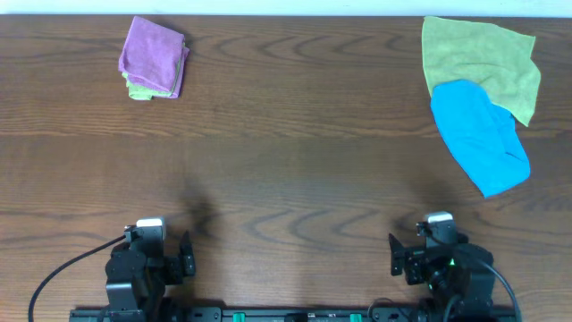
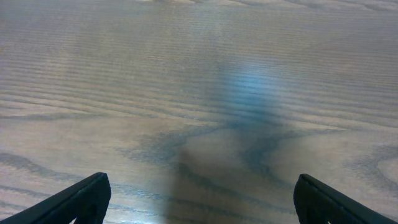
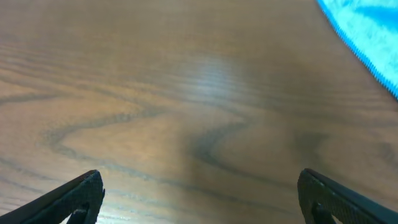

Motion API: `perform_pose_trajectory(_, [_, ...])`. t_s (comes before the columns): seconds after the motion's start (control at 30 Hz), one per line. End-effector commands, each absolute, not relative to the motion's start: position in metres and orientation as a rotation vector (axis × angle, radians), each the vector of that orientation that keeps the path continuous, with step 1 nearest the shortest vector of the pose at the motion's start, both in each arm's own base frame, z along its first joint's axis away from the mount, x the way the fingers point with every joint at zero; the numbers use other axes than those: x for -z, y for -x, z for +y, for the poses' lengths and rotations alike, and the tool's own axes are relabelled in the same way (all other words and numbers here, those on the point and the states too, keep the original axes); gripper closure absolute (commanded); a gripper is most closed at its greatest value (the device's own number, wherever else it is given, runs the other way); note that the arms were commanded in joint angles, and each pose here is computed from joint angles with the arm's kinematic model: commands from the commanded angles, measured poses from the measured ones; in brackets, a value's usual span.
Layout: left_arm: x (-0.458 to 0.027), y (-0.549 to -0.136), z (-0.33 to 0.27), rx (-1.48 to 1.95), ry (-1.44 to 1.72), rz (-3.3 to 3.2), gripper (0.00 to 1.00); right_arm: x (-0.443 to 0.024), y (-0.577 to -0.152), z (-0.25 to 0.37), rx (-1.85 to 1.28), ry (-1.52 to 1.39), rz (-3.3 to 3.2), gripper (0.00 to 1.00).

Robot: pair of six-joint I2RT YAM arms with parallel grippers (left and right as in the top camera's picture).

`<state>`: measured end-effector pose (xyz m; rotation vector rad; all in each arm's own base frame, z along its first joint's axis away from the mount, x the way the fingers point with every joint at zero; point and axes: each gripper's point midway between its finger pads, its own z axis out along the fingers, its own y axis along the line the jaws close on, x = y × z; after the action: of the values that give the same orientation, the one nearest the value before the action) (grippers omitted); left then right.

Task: Fold the cloth
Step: 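Move the right gripper toward the blue cloth on the green cloth, then lower the right gripper and grasp the blue cloth's edge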

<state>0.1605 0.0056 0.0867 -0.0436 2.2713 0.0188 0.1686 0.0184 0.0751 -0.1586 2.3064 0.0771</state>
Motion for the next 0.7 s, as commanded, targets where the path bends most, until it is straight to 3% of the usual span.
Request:
perform_pose_trajectory(0.0, [-0.075,-0.151,0.009,-0.059,0.023,2.328,0.05,-0.066,-0.165,0.023,-0.13,0.141,2.363,0.01])
perform_pose_trajectory(0.2, [-0.075,-0.151,0.009,-0.059,0.023,2.328,0.05,-0.087,-0.175,0.024,-0.136,0.138,2.341,0.01])
perform_pose_trajectory(0.5, [-0.074,-0.151,0.009,-0.059,0.023,2.329,0.05,-0.155,-0.207,0.001,-0.008,0.055,2.327,0.01])
perform_pose_trajectory(0.67, [-0.075,-0.151,0.009,-0.059,0.023,2.328,0.05,-0.181,-0.229,-0.019,0.047,-0.115,2.363,0.01])
